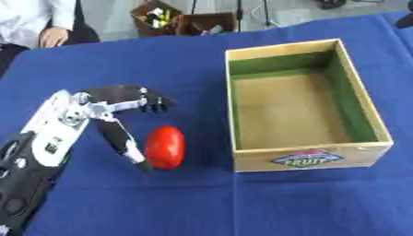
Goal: Pick up objects on the table and place them in the box.
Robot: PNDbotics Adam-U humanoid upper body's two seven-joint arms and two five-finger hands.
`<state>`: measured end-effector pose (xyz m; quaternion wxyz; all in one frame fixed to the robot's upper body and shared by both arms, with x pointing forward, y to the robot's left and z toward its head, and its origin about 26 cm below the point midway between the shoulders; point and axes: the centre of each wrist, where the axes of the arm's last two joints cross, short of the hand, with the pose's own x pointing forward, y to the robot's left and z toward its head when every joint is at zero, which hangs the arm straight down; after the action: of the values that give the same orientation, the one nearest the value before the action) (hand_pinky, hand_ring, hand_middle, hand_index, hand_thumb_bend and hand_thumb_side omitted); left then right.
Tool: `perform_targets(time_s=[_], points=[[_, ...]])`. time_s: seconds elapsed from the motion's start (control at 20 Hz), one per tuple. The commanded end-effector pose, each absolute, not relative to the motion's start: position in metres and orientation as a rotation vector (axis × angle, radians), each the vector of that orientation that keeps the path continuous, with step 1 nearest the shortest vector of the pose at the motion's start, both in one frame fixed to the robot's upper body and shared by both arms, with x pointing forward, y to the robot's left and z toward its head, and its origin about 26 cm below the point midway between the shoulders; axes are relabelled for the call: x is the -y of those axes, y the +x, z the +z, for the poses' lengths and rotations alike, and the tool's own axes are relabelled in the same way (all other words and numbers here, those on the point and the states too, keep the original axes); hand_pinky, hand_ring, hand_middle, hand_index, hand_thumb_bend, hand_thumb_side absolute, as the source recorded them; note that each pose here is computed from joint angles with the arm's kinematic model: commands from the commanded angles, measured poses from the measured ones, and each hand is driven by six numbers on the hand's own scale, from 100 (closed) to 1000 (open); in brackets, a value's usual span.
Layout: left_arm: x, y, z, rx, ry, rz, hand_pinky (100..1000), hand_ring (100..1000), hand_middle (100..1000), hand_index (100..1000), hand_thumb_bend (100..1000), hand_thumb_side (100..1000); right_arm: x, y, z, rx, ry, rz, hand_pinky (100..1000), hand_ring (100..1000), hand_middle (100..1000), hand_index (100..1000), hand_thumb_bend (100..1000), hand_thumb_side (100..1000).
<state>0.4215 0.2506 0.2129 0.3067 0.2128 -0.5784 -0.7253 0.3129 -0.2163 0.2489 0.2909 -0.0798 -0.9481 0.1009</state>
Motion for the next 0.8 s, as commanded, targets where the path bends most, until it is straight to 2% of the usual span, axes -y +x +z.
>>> perform_targets(time_s=[0.05,0.35,0.45,0.8], points=[[-0.251,0.422,0.216,1.496,0.58,-2.013,674,741,720,942,1000,600,0.217,0.309,0.254,2.55,-0.211,0.263,997,933,533,687,100,768],[-0.249,0.423,0.207,1.494,0.571,-1.99,674,727,658,927,986,629,0.218,0.309,0.252,2.539,-0.218,0.255,999,932,530,685,100,755],[-0.249,0.423,0.207,1.503,0.578,-1.98,660,712,630,916,952,656,0.219,0.309,0.252,2.536,-0.219,0.251,999,932,530,684,100,754],[-0.245,0.424,0.198,1.512,0.607,-1.95,589,630,544,846,918,730,0.219,0.309,0.251,2.532,-0.222,0.244,1000,932,527,682,100,739]])
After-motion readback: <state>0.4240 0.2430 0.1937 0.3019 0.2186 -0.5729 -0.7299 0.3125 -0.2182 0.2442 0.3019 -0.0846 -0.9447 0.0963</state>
